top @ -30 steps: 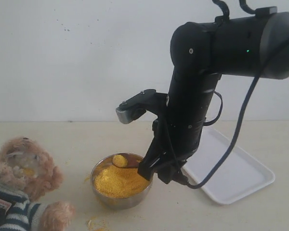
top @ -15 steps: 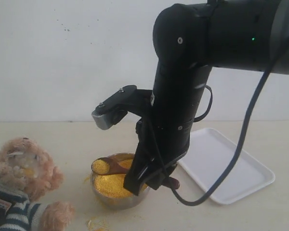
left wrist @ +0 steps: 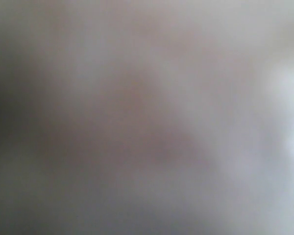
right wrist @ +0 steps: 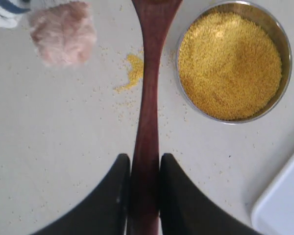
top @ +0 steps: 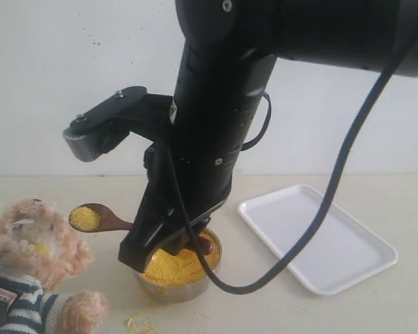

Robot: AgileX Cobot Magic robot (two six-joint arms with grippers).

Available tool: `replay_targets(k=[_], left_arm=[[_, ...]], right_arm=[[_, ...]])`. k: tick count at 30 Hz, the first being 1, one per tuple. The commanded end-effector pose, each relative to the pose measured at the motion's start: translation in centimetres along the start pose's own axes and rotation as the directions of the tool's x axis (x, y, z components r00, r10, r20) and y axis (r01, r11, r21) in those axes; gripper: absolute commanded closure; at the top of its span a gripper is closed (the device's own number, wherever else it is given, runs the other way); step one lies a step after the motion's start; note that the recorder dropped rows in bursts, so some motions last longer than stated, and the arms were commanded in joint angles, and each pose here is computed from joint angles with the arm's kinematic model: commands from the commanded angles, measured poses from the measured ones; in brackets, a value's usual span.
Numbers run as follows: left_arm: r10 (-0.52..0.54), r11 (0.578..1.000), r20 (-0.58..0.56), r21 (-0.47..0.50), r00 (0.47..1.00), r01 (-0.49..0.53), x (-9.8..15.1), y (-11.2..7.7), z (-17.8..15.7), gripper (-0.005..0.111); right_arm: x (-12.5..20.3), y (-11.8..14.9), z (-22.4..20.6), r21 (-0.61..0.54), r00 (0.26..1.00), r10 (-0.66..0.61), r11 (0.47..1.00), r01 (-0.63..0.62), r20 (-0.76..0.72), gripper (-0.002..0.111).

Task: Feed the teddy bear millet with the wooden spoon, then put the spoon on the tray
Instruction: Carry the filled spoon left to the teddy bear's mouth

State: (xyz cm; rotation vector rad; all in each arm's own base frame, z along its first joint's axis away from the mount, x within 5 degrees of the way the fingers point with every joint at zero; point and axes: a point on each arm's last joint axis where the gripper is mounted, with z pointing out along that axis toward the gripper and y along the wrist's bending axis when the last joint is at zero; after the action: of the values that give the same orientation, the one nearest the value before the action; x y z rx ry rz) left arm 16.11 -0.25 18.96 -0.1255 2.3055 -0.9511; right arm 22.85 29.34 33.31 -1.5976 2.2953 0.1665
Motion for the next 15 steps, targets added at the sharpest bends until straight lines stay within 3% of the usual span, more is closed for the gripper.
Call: replay_targets(k=[1, 15], left_arm=[[-0.003, 1.000, 0.015, 0.016, 1.000, 0.002, -0.1, -0.2, -0.1, 0.103], [-0.003, 1.000, 0.015, 0.016, 1.000, 0.002, -0.1, -0.2, -0.1, 0.103]], right_arm=[[-0.9, 1.0, -1.5, 0.007, 0.998, -0.031, 1.000, 0.031, 0.056, 0.108], [-2.5, 3.0, 0.0, -0.004, 0.995, -0.087, 0.996, 0.087, 0.057, 0.108]])
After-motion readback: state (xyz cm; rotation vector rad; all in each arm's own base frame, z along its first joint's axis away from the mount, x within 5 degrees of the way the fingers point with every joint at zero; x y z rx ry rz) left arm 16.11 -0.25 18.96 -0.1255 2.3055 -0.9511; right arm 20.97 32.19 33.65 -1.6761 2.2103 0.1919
